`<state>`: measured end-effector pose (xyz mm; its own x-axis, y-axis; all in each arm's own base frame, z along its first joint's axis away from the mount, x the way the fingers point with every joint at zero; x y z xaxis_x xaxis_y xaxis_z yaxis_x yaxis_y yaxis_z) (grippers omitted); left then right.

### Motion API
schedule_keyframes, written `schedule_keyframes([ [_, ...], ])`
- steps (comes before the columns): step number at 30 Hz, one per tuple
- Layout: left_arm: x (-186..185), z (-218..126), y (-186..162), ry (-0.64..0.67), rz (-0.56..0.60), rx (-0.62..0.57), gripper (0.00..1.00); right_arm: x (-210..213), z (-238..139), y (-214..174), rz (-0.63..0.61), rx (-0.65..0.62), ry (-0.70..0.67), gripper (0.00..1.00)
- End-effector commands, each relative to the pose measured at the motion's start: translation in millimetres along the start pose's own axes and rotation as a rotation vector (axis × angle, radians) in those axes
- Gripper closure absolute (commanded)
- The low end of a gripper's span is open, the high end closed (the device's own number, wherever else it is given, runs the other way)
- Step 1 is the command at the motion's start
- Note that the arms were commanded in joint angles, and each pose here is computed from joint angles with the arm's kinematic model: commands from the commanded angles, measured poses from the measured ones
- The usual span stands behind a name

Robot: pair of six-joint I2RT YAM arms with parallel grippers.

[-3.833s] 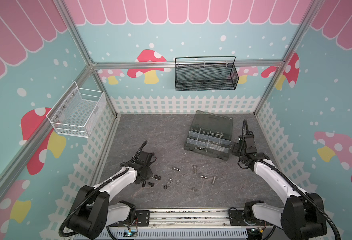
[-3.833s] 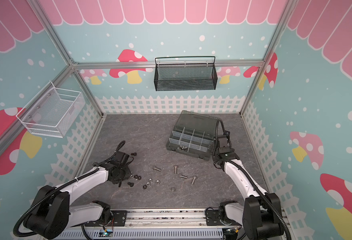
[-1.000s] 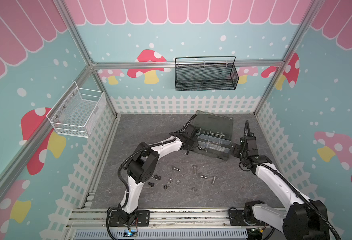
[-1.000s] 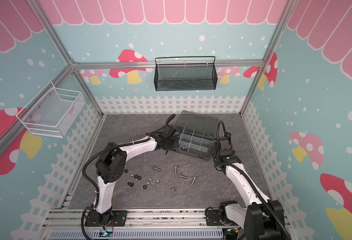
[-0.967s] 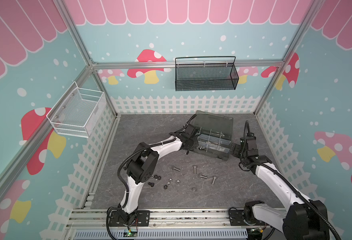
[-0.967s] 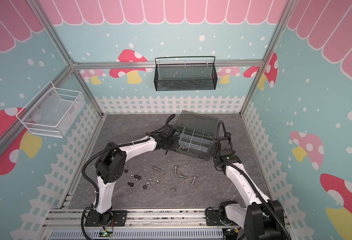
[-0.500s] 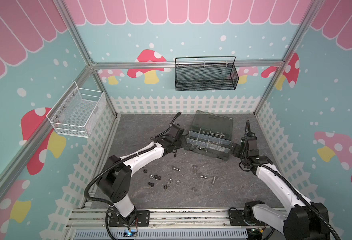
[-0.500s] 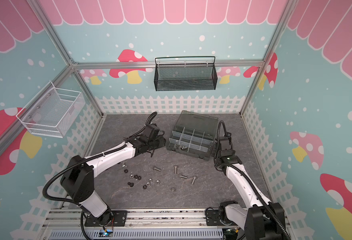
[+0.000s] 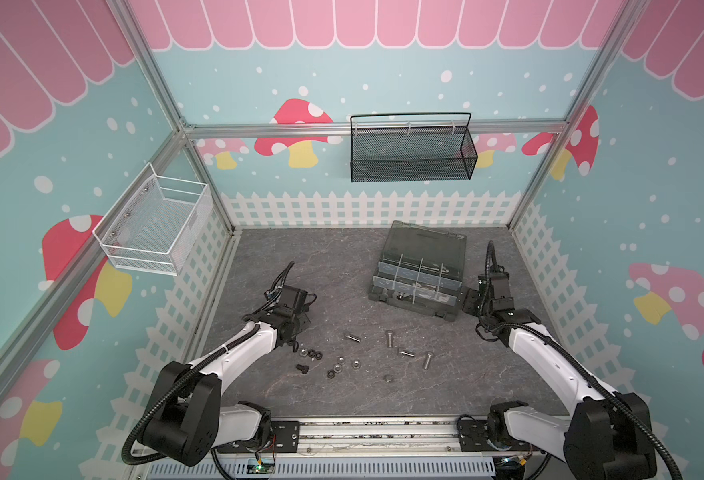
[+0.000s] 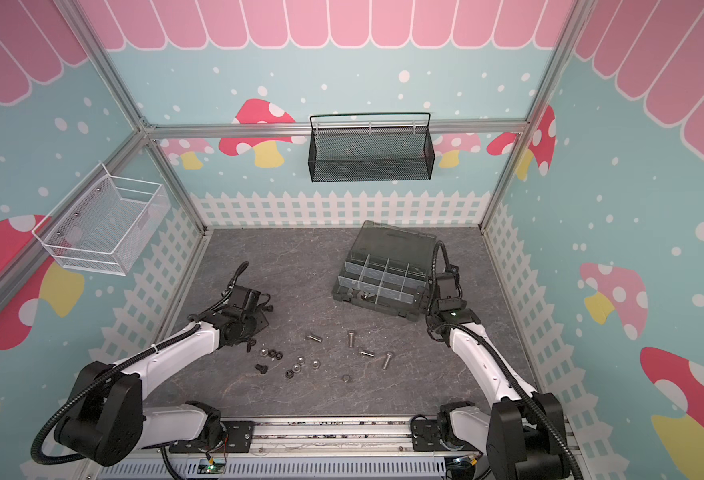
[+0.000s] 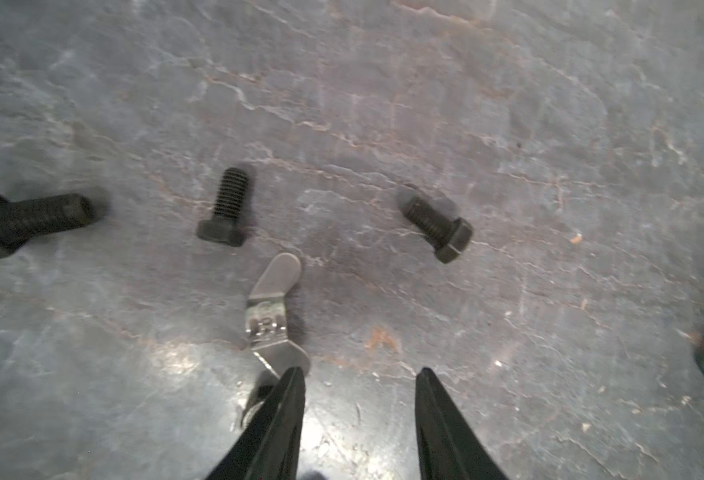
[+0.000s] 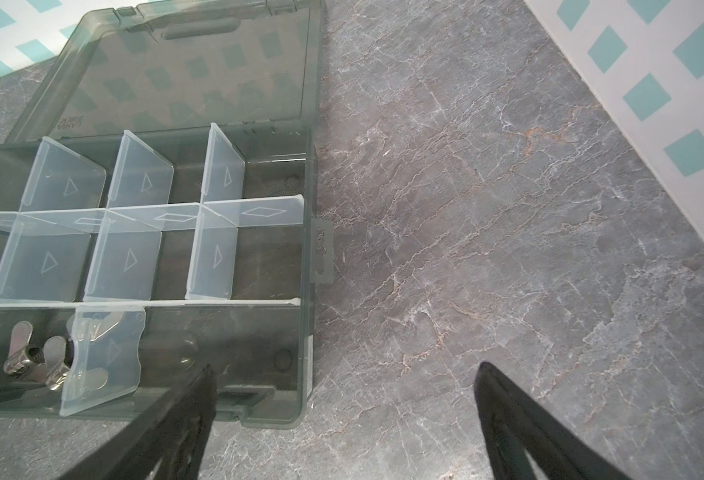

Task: Sort the screws and nuts into containers
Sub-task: 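Move the empty left gripper back over the pile, then lower the left gripper and grasp a fourth silver wing nut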

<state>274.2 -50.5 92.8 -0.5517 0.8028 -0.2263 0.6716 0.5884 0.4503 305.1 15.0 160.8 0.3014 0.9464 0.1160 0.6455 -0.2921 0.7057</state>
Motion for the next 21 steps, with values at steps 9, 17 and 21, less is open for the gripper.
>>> schedule_keyframes([
  [9,30,22,10,0.149,-0.028,0.013,0.61,2,2,2,0.020,0.001,0.008,0.02],
  [17,33,34,5,0.186,-0.010,0.052,0.61,2,3,3,0.019,0.003,0.000,0.02],
  [21,34,37,2,0.192,-0.004,0.067,0.62,2,5,3,0.018,0.006,-0.003,0.02],
])
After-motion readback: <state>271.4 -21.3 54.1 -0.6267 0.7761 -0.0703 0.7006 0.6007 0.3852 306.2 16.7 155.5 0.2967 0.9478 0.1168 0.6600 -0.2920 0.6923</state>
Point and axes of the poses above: each gripper's point midway between its finger pads, its own z axis out along the fingers, its own x axis along the line the jaws close on, y = z × x, the point moved 4 cm from there along -z, back along the fingers
